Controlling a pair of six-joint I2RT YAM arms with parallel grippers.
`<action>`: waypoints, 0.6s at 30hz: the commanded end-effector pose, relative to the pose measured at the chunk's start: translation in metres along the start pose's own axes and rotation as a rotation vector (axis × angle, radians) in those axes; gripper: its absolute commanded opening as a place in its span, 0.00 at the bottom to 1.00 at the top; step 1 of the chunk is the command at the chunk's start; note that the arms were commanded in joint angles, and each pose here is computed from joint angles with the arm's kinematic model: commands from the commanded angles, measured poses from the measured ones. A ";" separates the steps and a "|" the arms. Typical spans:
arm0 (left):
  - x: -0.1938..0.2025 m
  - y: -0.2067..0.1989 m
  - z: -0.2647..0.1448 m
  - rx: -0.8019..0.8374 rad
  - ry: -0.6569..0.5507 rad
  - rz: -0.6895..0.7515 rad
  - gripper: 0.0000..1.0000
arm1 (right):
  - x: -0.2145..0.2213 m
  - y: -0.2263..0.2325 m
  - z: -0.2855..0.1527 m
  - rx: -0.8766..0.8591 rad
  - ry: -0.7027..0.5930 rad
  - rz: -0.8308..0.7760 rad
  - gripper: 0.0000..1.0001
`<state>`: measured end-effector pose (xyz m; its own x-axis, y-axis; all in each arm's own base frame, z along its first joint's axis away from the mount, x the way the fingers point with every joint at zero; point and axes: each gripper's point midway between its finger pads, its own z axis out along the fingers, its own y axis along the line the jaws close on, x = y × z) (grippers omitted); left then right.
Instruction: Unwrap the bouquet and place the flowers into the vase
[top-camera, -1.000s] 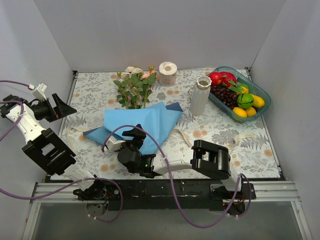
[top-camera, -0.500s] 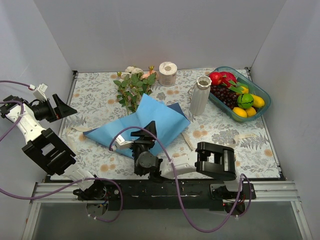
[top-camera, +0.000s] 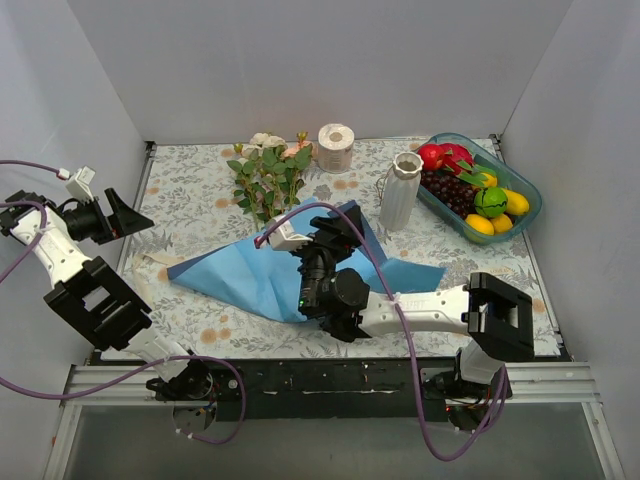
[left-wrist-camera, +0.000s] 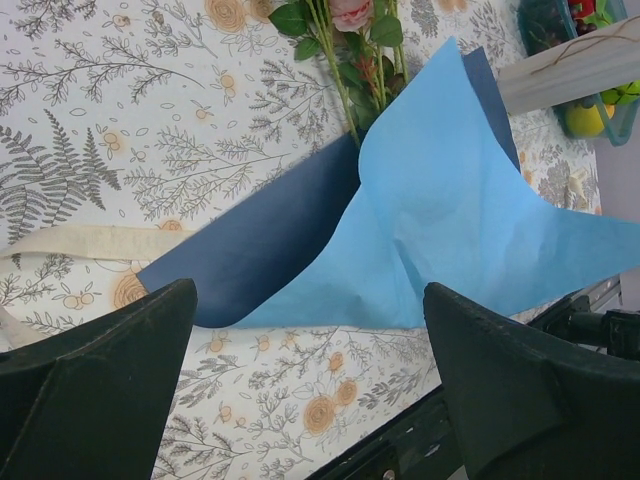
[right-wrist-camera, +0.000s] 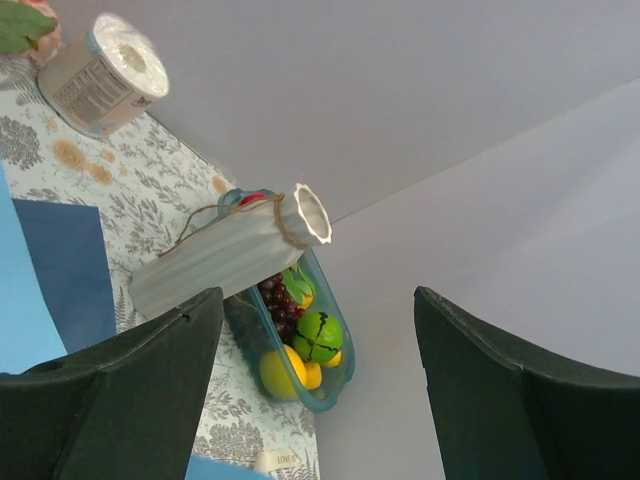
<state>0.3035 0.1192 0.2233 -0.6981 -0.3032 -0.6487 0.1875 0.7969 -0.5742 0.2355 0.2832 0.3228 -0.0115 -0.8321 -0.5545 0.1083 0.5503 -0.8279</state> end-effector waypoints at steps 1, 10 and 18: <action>-0.017 -0.003 -0.008 0.008 -0.053 0.063 0.97 | 0.010 -0.070 -0.010 0.020 0.156 0.729 0.85; -0.021 0.000 -0.006 0.012 -0.058 0.058 0.97 | -0.034 -0.084 0.028 0.019 0.270 0.411 0.98; -0.027 -0.006 -0.012 -0.003 -0.069 0.047 0.97 | -0.057 -0.144 0.065 0.258 0.206 0.801 0.97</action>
<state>0.3081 0.1235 0.2263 -0.6908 -0.3075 -0.6544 0.1888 0.7969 -0.5738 0.3089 0.3073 0.4333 -0.1642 -0.7526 -0.6377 0.2760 0.5856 -0.7622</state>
